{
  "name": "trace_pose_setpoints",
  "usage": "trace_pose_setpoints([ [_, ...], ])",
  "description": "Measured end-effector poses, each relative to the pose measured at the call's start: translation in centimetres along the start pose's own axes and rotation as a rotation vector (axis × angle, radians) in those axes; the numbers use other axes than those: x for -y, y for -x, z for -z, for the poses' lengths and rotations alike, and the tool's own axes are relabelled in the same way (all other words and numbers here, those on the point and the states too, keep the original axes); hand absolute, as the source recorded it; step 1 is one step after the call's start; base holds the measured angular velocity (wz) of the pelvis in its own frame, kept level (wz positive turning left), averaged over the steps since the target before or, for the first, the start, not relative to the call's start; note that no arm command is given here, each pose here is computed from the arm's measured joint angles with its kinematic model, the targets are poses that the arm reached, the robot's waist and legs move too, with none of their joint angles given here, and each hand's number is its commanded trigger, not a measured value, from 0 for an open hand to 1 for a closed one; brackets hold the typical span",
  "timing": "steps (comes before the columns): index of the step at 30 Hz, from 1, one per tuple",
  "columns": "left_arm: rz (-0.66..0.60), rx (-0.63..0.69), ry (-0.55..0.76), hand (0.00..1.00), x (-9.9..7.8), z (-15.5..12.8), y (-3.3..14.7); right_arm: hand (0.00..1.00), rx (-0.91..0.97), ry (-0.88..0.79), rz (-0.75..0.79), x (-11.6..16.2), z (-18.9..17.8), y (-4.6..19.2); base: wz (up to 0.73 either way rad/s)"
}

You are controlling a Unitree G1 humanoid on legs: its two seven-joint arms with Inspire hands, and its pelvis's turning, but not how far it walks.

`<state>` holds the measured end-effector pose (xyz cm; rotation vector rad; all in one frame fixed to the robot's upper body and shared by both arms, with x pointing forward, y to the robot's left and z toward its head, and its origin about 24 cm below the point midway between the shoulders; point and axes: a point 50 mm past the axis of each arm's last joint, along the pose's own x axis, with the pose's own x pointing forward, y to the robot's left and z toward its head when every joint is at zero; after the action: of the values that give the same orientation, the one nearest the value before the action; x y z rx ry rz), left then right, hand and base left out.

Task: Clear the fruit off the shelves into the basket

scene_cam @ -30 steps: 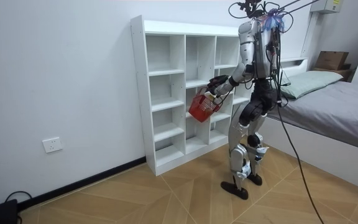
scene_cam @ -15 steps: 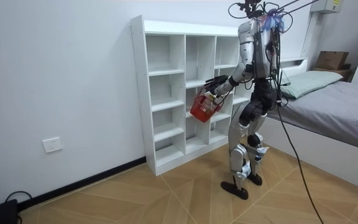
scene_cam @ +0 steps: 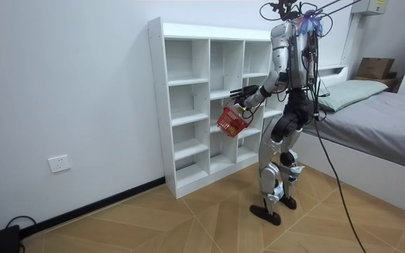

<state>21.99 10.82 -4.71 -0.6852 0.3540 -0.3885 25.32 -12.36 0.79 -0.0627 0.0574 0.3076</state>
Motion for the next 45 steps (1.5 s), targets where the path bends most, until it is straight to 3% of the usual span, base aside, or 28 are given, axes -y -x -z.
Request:
trace_pose_setpoints([
  [24,-0.011,-0.002,-0.016,1.00,-0.2,-0.1,0.1,0.00,-0.005,0.011,0.024,0.2,0.1,0.1,-0.01],
  [31,-0.035,-0.025,-0.166,1.00,-1.1,-0.7,0.6,0.00,-0.029,0.047,0.062,0.4,1.0,0.9,-0.08],
  [36,-0.125,-0.037,-0.243,1.00,-2.4,-0.7,1.6,0.00,-0.060,0.043,0.129,0.9,2.3,1.9,0.00],
  [45,-0.221,0.001,-0.305,1.00,-3.4,-1.5,2.2,0.00,-0.077,0.045,0.253,2.3,2.9,2.6,-0.04],
])
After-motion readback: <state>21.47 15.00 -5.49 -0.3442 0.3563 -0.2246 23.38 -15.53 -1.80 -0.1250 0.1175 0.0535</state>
